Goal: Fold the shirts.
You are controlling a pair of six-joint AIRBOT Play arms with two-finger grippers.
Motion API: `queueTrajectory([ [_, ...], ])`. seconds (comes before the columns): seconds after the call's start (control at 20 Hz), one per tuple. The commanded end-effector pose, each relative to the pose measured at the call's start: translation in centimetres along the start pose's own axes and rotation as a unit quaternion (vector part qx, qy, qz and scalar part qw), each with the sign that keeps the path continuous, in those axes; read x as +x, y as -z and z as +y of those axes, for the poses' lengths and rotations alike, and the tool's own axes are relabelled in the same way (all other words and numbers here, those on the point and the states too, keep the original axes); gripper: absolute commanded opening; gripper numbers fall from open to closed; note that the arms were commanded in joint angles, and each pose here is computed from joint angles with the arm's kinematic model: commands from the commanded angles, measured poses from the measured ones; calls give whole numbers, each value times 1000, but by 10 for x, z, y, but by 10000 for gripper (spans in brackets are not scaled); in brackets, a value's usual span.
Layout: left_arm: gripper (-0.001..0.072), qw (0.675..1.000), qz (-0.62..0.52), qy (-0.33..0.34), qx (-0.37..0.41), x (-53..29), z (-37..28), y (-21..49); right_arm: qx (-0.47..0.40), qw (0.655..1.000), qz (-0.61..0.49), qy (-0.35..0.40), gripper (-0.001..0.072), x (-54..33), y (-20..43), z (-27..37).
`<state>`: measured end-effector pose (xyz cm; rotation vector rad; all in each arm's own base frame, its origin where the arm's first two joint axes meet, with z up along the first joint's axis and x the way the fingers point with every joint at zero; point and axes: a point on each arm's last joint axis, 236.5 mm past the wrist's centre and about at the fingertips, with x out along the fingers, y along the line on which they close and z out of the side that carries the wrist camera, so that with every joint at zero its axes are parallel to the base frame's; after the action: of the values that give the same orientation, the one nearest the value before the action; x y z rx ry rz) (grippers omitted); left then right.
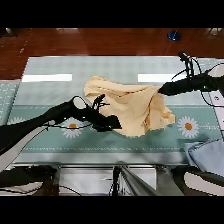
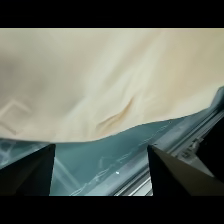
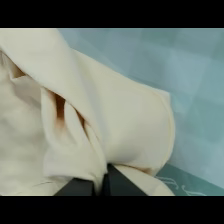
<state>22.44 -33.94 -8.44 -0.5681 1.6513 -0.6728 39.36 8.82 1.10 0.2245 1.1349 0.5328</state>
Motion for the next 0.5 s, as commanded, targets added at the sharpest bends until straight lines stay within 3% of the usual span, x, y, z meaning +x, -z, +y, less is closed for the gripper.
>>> queueTrajectory([
  [0.0,683,999,-20,20,-16,11,-4,-12,0,1000,0,0,26,0,0,0],
  [0.25,664,997,-48,36,-47,18,-4,-29,0,1000,5,-4,26,0,3,2],
  [0.3,550,997,-46,36,-50,19,-3,-29,0,1000,8,-5,26,0,4,2],
  [0.4,250,997,-50,36,-57,21,0,-32,0,1000,14,-9,26,0,7,4],
  [0.45,172,996,-52,38,-62,22,0,-34,0,1000,19,-12,26,-1,9,6],
])
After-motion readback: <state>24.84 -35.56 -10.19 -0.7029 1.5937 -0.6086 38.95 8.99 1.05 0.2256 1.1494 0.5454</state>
